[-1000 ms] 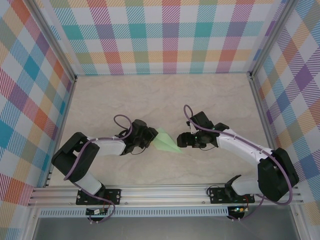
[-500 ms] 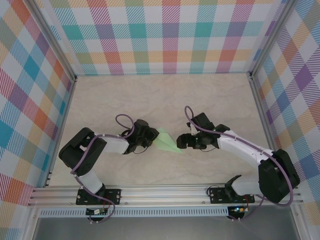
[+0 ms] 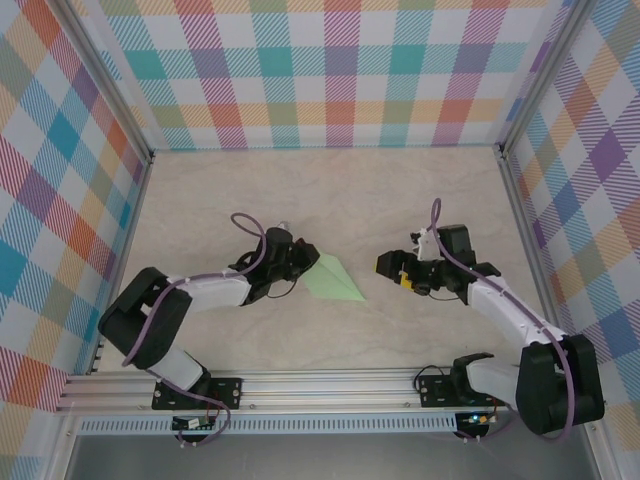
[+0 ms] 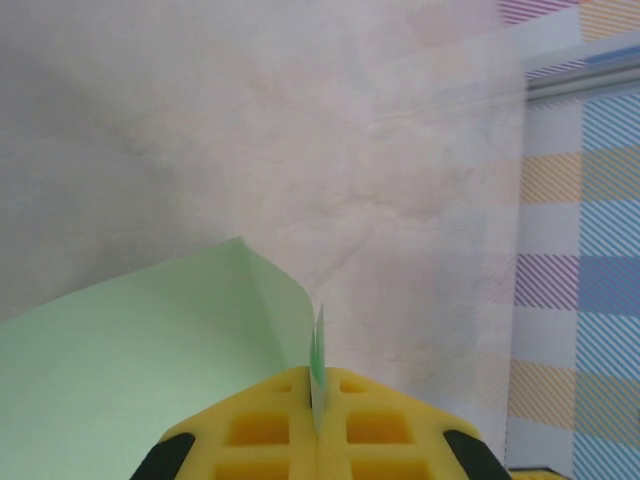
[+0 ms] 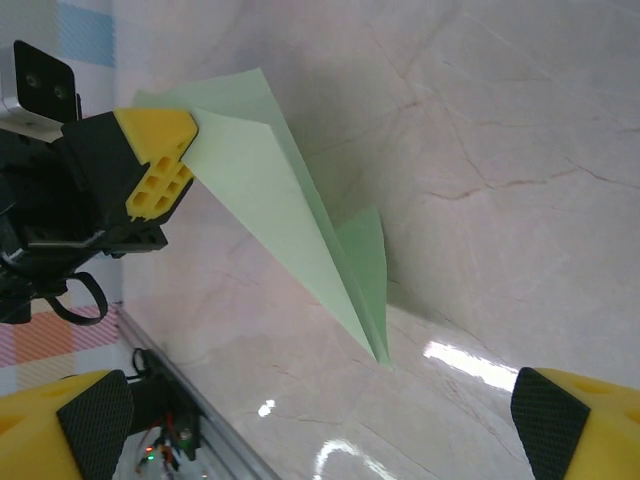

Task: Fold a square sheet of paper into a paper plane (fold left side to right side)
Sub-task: Turn over the paper at the center of the table.

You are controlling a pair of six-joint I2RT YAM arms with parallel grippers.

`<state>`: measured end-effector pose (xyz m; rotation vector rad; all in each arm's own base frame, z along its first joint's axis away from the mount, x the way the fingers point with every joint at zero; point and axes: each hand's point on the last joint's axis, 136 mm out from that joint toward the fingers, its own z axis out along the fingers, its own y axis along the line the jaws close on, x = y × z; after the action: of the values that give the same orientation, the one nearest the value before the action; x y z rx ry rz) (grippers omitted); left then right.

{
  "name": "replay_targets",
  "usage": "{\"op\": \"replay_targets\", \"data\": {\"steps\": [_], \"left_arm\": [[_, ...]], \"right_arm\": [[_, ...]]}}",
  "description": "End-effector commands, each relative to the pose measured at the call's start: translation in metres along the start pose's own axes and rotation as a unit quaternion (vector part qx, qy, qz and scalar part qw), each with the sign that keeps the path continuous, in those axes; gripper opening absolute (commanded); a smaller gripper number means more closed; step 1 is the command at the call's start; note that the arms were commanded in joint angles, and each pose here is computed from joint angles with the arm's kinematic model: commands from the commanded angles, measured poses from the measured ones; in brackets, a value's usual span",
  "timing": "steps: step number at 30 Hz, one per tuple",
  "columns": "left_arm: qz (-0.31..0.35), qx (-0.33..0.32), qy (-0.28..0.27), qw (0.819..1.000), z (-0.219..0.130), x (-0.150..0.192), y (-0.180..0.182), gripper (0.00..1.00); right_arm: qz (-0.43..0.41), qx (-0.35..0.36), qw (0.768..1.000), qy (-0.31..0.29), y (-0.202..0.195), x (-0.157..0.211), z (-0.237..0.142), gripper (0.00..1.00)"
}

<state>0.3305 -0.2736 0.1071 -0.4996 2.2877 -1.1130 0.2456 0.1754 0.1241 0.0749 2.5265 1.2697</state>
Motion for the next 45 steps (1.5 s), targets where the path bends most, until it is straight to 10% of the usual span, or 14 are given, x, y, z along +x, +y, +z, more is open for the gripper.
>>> {"op": "replay_targets", "data": {"steps": [1,16,29,45], "left_arm": [[0.095,0.057,-0.031,0.993,-0.029,-0.023,-0.059,0.00],[0.228,0.273,-0.031,0.934,-0.143,-0.040,-0.196,0.00],[0.210,0.360,-0.014,0.909,-0.171,-0.032,-0.230,0.00],[0.197,0.334,-0.002,0.922,-0.154,-0.027,-0.212,0.00]], "right_arm": [[-0.052,-0.105,0.993,-0.001,0.040,-0.008,-0.011,1.00],[-0.187,-0.272,0.944,0.006,0.127,-0.023,-0.035,1.00],[-0.227,-0.308,0.923,0.048,0.175,-0.008,-0.021,0.99],[-0.232,-0.286,0.929,0.038,0.182,-0.006,-0.027,0.36]]}}
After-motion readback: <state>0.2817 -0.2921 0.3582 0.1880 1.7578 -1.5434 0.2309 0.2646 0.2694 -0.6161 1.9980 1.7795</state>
